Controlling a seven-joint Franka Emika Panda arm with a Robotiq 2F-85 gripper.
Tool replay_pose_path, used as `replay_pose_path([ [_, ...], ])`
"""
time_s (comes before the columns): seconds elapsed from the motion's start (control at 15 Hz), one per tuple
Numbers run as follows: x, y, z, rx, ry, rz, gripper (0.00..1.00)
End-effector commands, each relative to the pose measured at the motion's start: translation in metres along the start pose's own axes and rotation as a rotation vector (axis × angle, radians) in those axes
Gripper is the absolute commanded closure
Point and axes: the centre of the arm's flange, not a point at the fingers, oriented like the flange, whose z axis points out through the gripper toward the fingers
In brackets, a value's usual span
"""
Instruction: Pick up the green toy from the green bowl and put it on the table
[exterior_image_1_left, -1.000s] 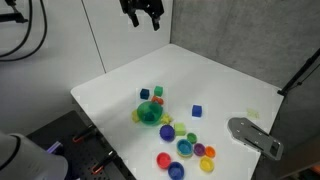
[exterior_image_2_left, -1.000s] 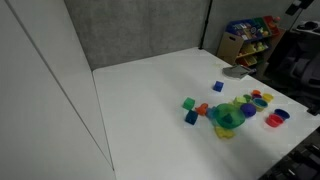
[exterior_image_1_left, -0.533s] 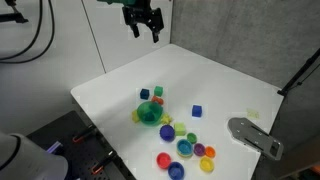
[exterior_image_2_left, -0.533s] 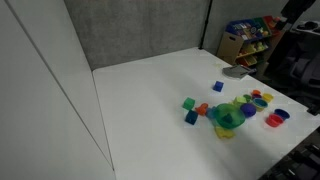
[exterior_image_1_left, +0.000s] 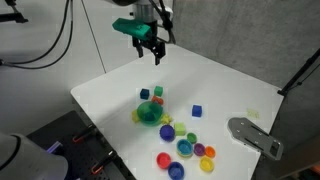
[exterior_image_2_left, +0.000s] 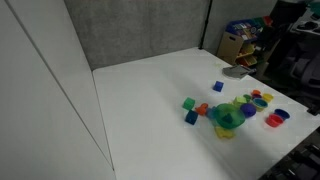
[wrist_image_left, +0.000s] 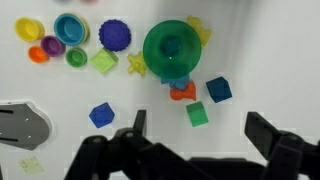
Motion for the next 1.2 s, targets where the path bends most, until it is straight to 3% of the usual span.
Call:
replay_pose_path([
  [0.0,0.007,0.007,0.046,0.036,0.025,-0.020,0.00],
  [1.13,-0.007,0.024,0.281,0.066,-0.182,0.041,0.00],
])
